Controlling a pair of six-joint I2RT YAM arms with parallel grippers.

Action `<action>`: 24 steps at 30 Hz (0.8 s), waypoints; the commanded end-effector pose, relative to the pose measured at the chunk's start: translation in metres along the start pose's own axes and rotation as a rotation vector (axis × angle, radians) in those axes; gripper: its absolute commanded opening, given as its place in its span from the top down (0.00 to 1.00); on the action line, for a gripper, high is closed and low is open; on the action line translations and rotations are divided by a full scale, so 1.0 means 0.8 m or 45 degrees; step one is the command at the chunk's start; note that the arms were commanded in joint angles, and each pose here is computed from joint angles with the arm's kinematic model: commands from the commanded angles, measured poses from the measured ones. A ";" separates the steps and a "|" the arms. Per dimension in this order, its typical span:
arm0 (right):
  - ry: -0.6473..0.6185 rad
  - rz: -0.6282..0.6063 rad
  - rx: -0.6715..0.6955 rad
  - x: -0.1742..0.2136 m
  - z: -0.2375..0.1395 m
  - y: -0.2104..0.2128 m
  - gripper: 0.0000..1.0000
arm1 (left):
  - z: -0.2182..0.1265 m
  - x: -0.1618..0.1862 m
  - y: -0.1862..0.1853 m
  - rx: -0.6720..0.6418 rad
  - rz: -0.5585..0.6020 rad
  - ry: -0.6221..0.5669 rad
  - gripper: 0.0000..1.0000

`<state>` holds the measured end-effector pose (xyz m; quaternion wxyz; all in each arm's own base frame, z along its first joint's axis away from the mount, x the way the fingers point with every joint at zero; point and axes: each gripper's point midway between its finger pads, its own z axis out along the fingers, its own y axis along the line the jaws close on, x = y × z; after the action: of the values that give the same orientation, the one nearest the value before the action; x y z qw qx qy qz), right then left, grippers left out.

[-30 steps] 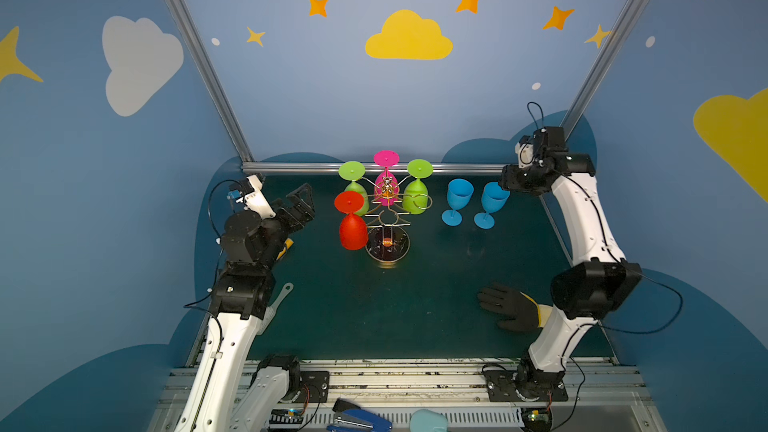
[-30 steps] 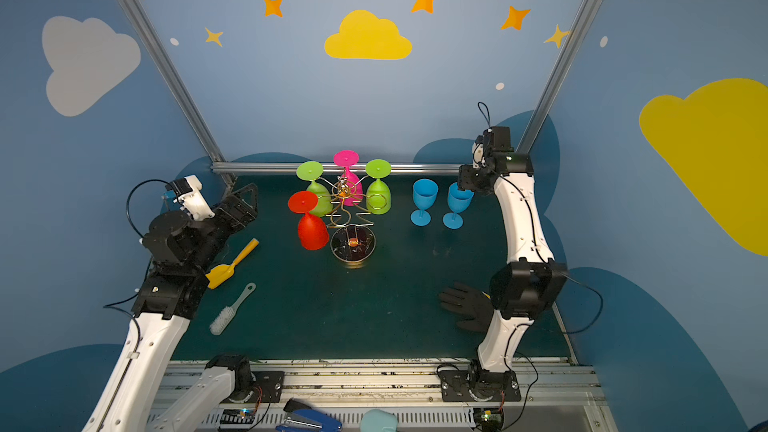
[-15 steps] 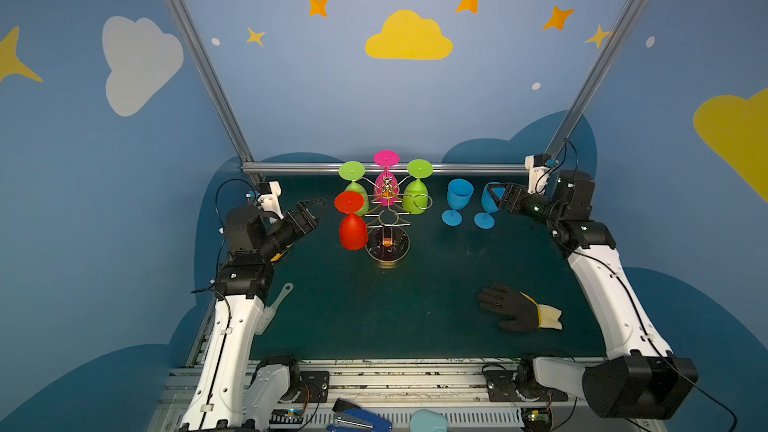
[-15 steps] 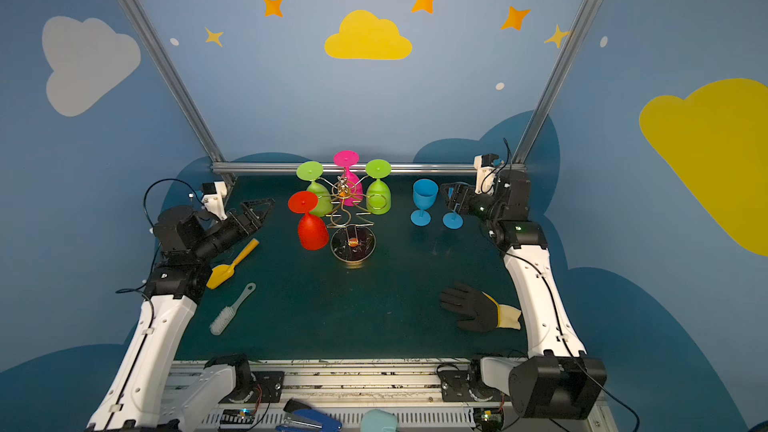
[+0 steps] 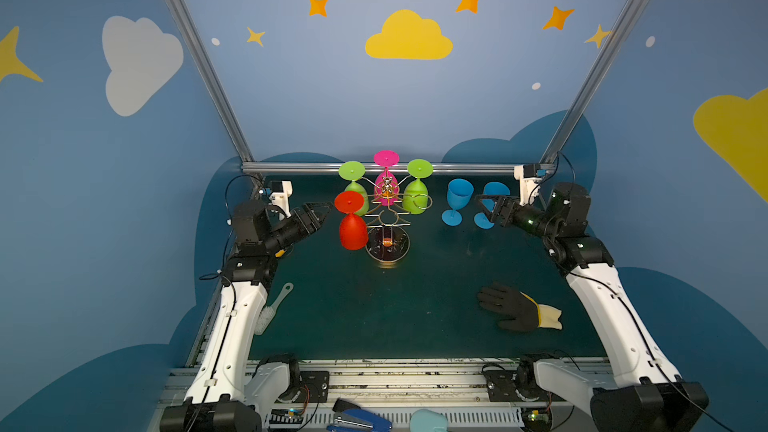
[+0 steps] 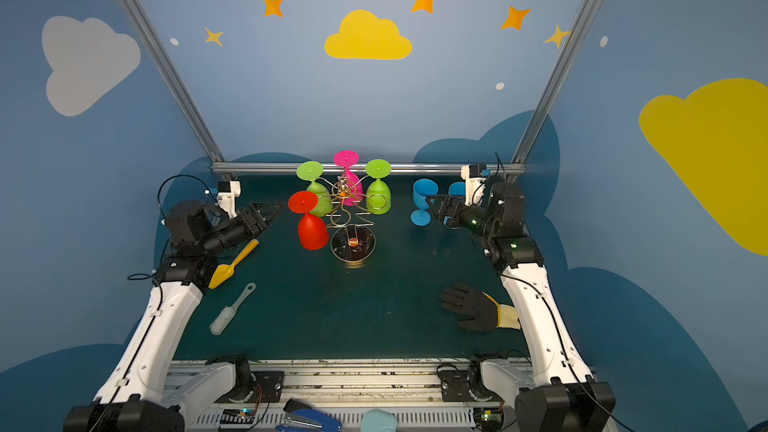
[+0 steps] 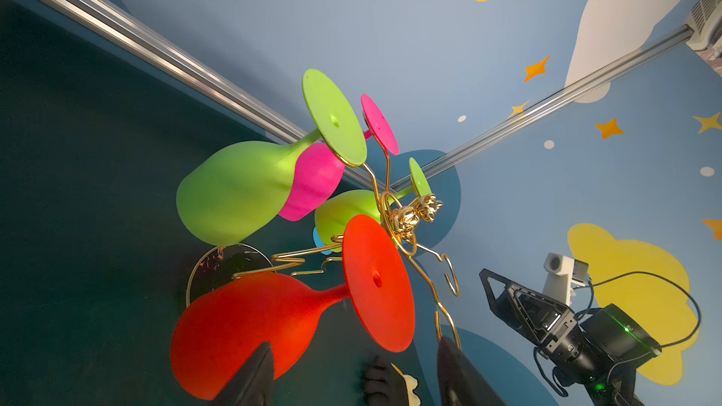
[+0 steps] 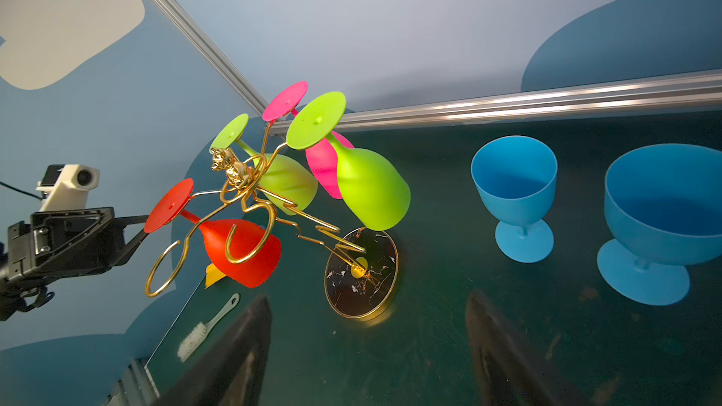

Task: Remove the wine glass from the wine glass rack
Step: 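Reach the left gripper to the red glass while the right arm draws back, then close the left gripper on the red glass's base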

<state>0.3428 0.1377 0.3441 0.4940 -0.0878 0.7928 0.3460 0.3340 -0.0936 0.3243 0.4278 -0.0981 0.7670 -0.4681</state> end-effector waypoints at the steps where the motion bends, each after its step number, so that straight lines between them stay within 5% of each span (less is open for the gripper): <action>1: -0.004 -0.010 -0.034 0.004 -0.002 0.010 0.23 | 0.007 0.003 -0.012 0.066 0.036 0.029 0.36; 24: 0.024 -0.043 -0.026 0.012 -0.001 0.013 0.23 | 0.035 0.005 -0.024 0.075 0.102 0.095 0.60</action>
<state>0.3376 0.1468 0.3405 0.4884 -0.1026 0.7931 0.3491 0.3453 -0.1231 0.3187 0.4039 -0.0533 0.7769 -0.4801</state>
